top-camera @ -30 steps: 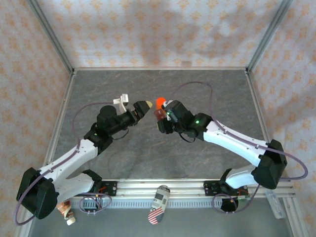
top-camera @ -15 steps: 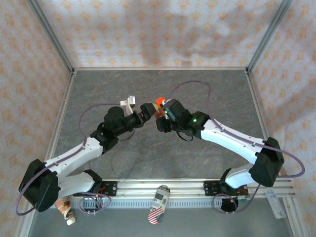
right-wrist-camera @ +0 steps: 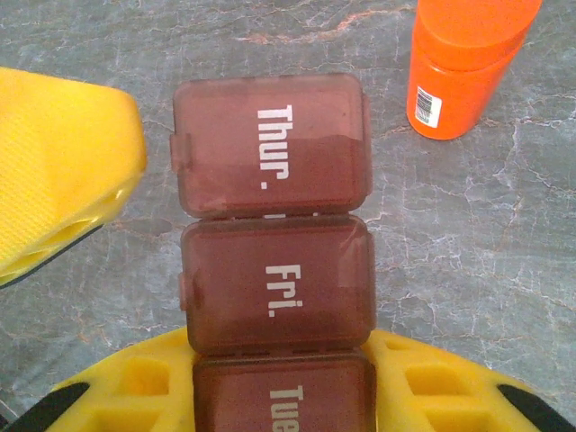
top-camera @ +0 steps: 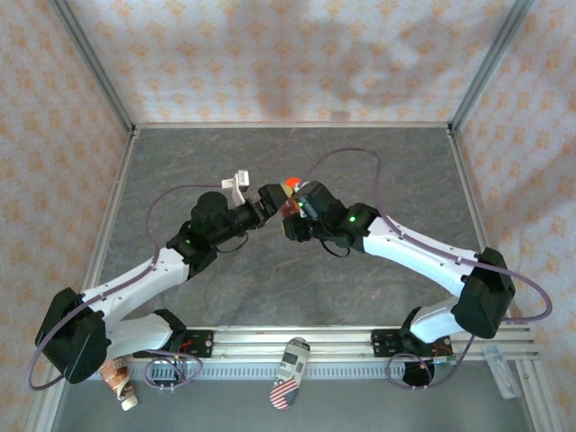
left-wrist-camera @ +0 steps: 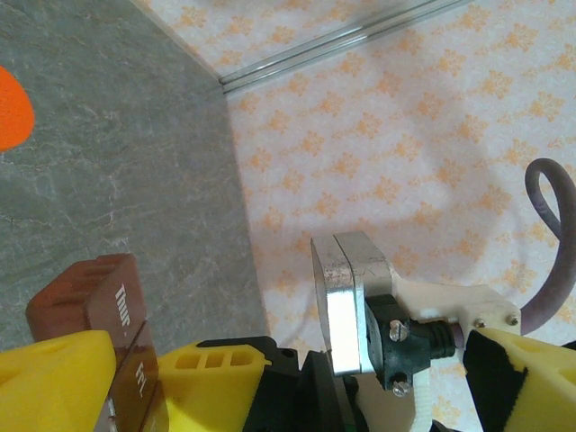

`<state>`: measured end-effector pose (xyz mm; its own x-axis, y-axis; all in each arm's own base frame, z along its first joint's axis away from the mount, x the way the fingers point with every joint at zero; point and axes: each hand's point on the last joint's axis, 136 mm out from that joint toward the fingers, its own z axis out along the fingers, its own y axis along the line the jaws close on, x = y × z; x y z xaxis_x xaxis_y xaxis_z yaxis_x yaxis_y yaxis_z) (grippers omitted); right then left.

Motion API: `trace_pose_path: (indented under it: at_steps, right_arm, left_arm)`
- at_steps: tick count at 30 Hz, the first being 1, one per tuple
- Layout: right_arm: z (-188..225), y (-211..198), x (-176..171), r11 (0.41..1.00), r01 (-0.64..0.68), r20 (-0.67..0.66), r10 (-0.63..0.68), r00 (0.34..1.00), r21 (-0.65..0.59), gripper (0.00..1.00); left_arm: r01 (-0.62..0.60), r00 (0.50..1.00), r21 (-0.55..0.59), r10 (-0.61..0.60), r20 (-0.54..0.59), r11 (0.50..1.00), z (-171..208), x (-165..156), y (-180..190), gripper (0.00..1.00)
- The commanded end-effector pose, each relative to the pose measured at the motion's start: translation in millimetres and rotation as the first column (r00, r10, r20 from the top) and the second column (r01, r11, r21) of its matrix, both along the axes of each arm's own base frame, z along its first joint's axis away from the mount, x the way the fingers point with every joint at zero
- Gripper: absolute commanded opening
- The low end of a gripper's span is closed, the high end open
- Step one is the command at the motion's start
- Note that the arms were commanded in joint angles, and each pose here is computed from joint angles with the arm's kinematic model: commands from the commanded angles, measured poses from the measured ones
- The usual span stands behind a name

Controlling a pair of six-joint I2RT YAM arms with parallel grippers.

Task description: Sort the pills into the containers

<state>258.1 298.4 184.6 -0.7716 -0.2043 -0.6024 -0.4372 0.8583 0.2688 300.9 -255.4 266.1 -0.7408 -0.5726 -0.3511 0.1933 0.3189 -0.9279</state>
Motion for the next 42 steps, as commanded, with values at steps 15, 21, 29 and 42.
trace_pose_path:
  at_steps: [15, 21, 29, 42]
  right_arm:
    - [16, 2, 6, 0.999, 0.021, 0.041, -0.023, 0.999, 0.046, 0.22]
    - [18, 3, 6, 0.998, 0.027, 0.039, -0.030, 0.999, 0.063, 0.21]
    - [16, 3, 5, 0.997, 0.029, 0.031, -0.032, 0.999, 0.074, 0.21]
    - [17, 2, 4, 0.996, 0.029, 0.034, -0.032, 0.999, 0.080, 0.21]
  left_arm:
    - [-0.055, 0.998, 0.014, 0.055, 0.020, 0.998, 4, 7, 3, 1.00]
    - [-0.062, 0.998, 0.007, 0.062, 0.008, 0.998, 0, 7, 1, 1.00]
    - [-0.079, 0.997, -0.004, 0.079, 0.009, 0.997, -1, 9, 3, 1.00]
    - [-0.111, 0.994, 0.015, 0.111, 0.007, 0.994, -4, 12, 8, 1.00]
